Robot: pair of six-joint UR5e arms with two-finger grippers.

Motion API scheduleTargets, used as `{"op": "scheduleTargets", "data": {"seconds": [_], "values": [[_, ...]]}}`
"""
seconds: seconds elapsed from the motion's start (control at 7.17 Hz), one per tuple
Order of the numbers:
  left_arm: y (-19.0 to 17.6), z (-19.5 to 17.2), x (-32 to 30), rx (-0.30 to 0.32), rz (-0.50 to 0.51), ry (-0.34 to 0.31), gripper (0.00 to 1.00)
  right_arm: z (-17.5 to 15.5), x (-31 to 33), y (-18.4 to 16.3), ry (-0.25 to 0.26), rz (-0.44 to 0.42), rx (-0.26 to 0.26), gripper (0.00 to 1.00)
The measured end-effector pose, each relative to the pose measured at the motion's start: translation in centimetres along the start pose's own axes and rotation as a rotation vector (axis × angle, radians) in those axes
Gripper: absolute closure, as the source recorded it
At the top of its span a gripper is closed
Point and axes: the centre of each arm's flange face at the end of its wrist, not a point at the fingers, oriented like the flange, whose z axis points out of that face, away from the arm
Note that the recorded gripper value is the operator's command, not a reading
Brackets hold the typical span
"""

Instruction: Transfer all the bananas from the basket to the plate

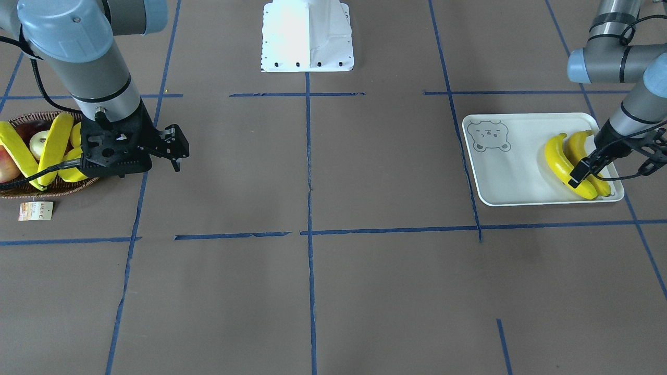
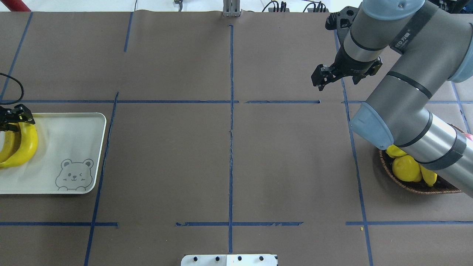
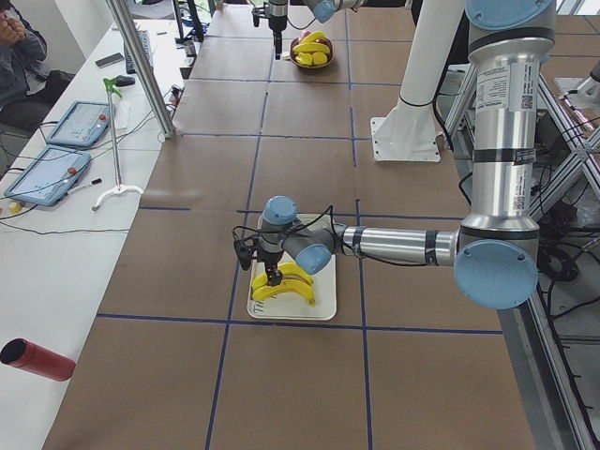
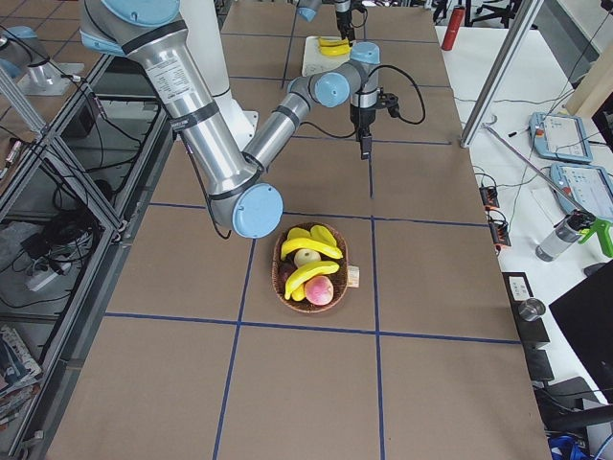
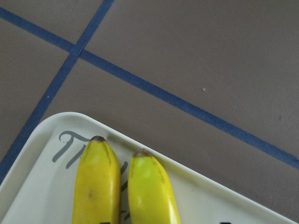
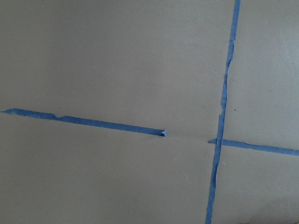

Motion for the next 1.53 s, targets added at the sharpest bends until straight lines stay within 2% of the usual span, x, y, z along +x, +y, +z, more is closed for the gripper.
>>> {"op": "scheduleTargets", "data": {"seconds": [0.14, 0.42, 0.7, 0.98, 1.12, 1.53], "values": [[-0.7, -1.1, -0.1, -0.02, 0.008, 0.024, 0.0, 0.1, 0.8, 0.7, 0.003, -0.002, -0.002, 0.0], [-1.9, -4.6, 1.6, -0.11, 0.014, 0.135, 0.0, 0.2, 4.1, 3.0, 0.019, -0.067, -0.01, 0.0], [-2.2, -7.1, 4.7, -0.13, 0.044, 0.21, 0.0, 1.1, 10.7, 7.2, 0.068, -0.15, -0.044, 0.0], [-2.3, -7.8, 6.3, -0.129, 0.058, 0.231, 0.0, 2.9, 16.7, 11.9, 0.158, -0.168, -0.085, 0.01], [-2.3, -7.8, 6.6, -0.129, 0.062, 0.235, 0.0, 4.2, 18.3, 12.8, 0.215, -0.167, -0.096, 0.01], [-2.4, -7.9, 7.0, -0.128, 0.066, 0.24, 0.0, 9.7, 17.9, 14.2, 0.317, -0.163, -0.152, 0.04]]}}
